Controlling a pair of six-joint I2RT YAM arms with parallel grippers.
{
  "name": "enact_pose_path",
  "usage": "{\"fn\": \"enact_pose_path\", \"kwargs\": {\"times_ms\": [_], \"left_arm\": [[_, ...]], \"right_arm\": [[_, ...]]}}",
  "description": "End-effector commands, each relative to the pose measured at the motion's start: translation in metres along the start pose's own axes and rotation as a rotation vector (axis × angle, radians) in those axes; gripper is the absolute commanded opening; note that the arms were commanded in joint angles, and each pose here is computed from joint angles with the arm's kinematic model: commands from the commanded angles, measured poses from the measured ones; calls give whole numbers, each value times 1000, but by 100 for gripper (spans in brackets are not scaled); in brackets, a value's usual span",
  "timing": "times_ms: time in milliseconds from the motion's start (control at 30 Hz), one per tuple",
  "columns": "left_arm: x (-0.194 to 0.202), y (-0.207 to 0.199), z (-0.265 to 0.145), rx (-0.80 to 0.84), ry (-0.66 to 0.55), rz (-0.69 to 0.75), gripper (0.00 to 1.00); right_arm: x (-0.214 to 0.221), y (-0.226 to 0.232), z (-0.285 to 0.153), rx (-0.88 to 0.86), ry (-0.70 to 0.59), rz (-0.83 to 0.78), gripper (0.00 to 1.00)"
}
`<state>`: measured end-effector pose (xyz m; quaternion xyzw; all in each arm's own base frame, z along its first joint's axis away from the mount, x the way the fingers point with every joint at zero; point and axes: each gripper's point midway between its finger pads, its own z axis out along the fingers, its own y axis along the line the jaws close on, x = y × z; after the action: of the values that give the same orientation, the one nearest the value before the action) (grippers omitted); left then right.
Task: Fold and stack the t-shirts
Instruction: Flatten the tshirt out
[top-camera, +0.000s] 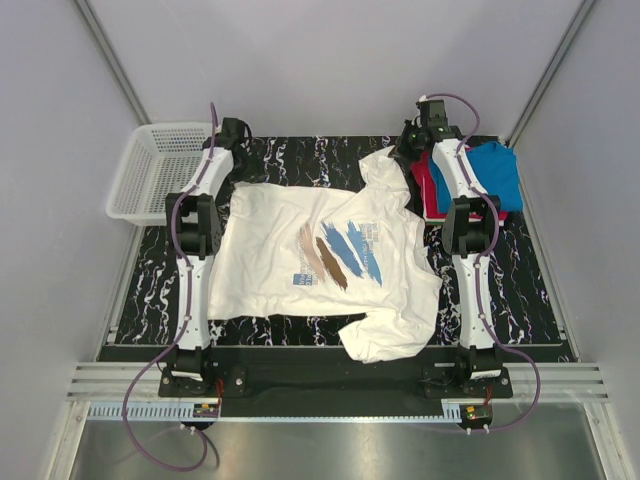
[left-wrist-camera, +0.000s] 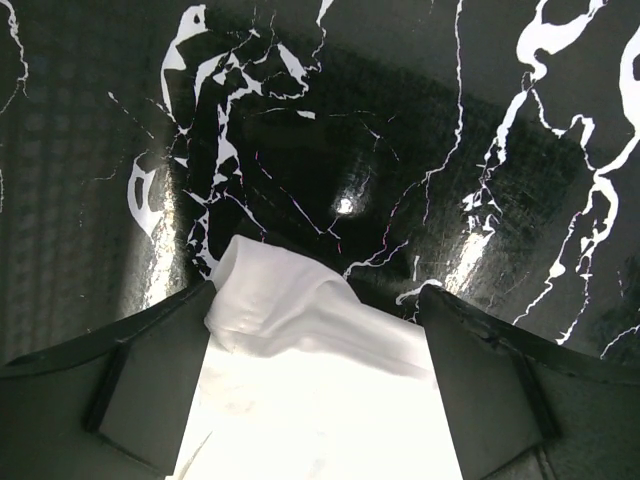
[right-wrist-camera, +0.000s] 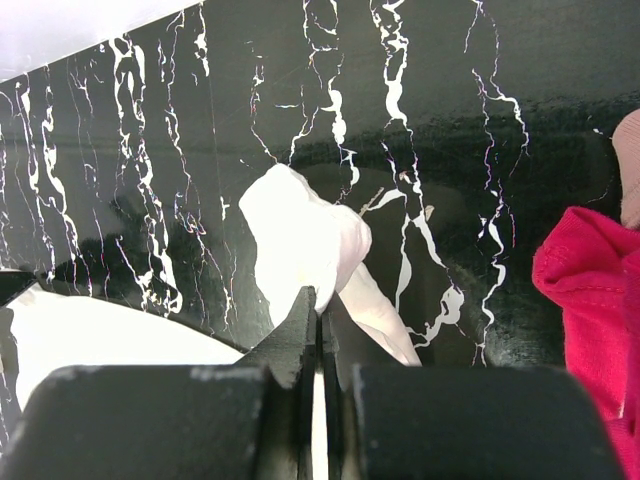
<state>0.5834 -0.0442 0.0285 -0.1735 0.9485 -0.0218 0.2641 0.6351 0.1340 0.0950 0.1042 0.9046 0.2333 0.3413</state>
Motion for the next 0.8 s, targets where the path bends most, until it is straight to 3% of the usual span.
{"fn": "enact_pose_path", "kwargs": {"times_ms": [0, 133, 267, 500, 600, 667, 767], "left_arm": [[-19, 2, -10, 22, -41, -40, 87], [-23, 0, -17, 28, -52, -54, 81], [-28, 3, -23, 17, -69, -45, 68], [-37, 20, -34, -18, -87, -61, 20], [-40, 26, -36, -19, -90, -71, 7], [-43, 26, -41, -16, -98, -72, 1], [-46, 27, -47, -10, -105, -72, 0]], "right_arm": [[-38, 43, -41, -85, -94, -49, 0], [-41, 47, -45, -94, -101, -53, 0], [-44, 48, -51, -93, -109, -62, 0], [-48, 48, -63, -65, -126, -94, 0], [-49, 46, -67, -47, -135, -100, 0], [-52, 47, -71, -41, -143, -104, 0], [-56, 48, -77, -38, -158, -112, 0]]}}
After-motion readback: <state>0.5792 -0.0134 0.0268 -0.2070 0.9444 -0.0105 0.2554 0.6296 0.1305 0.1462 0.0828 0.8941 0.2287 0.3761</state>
